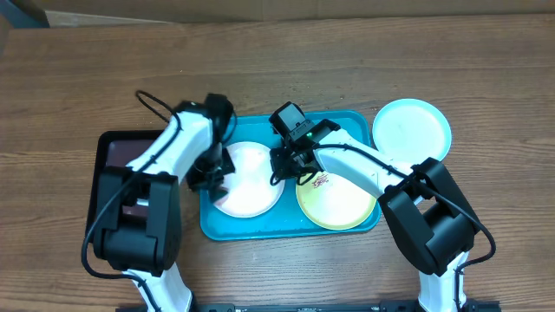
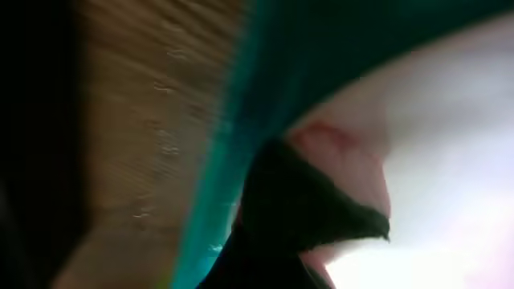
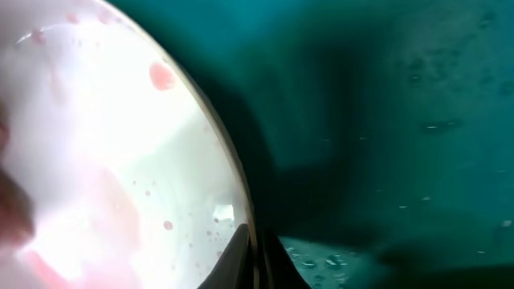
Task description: Clean dirty plates on tray and stack at the side
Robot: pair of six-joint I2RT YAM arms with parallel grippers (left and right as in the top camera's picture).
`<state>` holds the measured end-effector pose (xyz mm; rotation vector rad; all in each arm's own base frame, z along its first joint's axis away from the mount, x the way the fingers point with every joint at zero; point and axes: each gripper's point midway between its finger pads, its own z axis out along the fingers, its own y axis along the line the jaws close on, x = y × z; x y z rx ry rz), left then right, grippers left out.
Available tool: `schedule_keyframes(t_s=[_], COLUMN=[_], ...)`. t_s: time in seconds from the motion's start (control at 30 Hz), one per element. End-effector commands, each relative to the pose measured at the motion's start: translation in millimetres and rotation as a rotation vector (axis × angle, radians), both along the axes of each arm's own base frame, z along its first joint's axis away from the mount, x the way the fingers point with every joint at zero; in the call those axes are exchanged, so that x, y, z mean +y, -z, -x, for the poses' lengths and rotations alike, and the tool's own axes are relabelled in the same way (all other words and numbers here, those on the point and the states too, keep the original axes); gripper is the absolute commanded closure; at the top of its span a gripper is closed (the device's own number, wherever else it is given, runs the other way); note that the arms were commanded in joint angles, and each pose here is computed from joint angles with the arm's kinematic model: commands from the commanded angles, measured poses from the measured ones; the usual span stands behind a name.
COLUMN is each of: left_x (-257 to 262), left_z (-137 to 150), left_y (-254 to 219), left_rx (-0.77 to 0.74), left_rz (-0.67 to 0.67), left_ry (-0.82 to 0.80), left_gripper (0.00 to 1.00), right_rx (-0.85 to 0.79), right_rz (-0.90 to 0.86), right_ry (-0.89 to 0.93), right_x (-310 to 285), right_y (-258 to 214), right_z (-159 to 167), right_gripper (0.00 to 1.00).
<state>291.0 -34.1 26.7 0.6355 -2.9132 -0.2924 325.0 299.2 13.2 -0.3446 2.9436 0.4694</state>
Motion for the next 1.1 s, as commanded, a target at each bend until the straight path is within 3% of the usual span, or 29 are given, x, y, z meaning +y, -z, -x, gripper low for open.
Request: schedule_keyframes(t_s=[0.0,0.2,0.4,0.67,0.93,1.07], left_x=[46.6,66.7,88.3,117.9,140.3,143.2], left_z=[-23.9,-36.6,-36.0,-33.4,-16.9,-12.8], left_y=[-34.0,-92.1,-138.2,-137.9,-105.0,-95.2], left_rx=[-0.073,-0.166,-0.314,-0.338,-0.279,-0.269], left_rz=[-0.216,-0.229,-0.127,0.062,0.104,0.115], left_ry=[-0.074,-0.247,-0.349,-0.352,-0.409,-0.419], left_gripper=[0.96,0.96,0.96,0.96,0.96,0.96], right_rx=[-0.028,-0.011,-0.127,-0.473,-0.855,-0.99], right_rz=[0.026,-0.007,-0.001,0.318,0.741,0.89], right_ry=[0.015,0.004,0.026,0.018,0.068,-0.043], right_x=[-6.7,-0.5,0.6,-44.2,-65.7,-48.3], right_y=[-3.0,-13.1,-78.2,-186.4,-286.0,-311.9], right_z=[-7.0,-4.5,-24.6,-53.2,-40.2,-22.8], right_gripper=[0.96,0.96,0.96,0.96,0.96,0.96])
